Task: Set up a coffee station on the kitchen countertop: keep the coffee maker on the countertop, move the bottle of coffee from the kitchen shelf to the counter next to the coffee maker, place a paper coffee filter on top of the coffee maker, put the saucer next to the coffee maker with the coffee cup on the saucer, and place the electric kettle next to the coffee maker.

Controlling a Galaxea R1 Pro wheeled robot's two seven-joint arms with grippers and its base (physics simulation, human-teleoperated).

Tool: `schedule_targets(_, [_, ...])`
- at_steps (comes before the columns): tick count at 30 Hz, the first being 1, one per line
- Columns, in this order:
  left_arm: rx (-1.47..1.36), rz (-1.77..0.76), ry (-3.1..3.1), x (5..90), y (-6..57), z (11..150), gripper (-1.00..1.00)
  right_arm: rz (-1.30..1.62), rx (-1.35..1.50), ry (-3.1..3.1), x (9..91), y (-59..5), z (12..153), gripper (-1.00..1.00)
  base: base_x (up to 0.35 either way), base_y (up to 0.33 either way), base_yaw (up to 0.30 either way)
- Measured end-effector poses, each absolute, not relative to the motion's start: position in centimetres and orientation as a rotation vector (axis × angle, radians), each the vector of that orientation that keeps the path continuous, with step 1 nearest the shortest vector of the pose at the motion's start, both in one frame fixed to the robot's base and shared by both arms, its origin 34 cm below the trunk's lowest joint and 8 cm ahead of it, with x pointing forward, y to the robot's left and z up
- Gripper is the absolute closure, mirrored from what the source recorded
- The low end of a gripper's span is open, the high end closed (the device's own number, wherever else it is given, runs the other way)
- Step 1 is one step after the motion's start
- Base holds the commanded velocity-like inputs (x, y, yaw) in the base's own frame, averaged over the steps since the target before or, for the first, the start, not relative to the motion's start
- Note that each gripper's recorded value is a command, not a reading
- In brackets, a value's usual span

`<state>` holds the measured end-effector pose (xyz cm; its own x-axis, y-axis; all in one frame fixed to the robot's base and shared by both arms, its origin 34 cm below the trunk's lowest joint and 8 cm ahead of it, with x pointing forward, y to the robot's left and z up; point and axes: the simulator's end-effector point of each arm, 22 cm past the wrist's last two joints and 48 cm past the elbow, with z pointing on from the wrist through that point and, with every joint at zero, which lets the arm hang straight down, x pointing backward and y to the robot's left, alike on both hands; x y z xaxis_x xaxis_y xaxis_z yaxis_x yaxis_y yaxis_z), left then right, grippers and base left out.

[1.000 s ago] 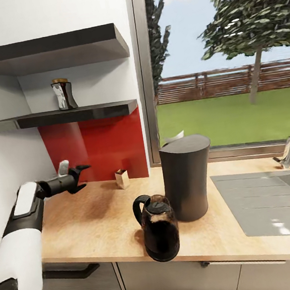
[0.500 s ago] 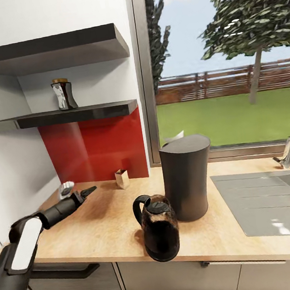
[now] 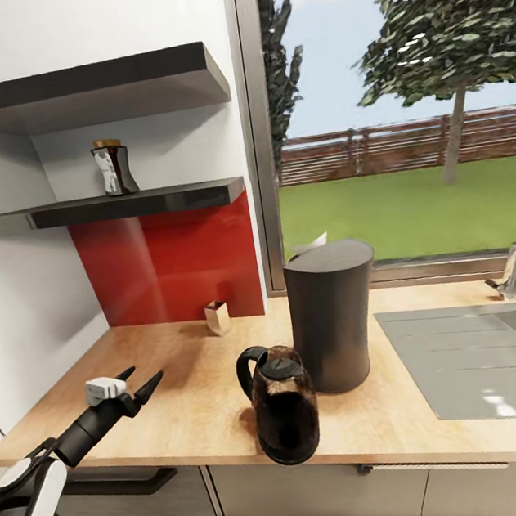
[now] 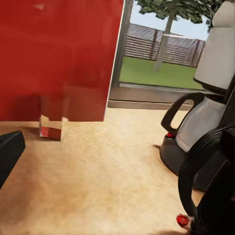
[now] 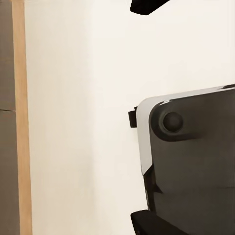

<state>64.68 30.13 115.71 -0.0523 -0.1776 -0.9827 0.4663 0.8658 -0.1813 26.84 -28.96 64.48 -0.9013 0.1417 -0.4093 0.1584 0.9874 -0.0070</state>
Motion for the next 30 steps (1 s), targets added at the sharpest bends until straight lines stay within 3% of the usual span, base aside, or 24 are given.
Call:
schedule_targets(16, [0.232, -0.367, 1.49, 65.0, 34.3, 116.4, -1.0, -0.056, 0.214, 2.713, 26.8, -29.0, 64.5, -1.0, -0.264, 0.174, 0.0])
schedule_targets(30, [0.215, -0.353, 1.483, 64.9, 35.2, 116.7, -1.0, -0.055, 0.214, 2.713, 26.8, -29.0, 64.5, -1.0, -0.03, 0.296, 0.0])
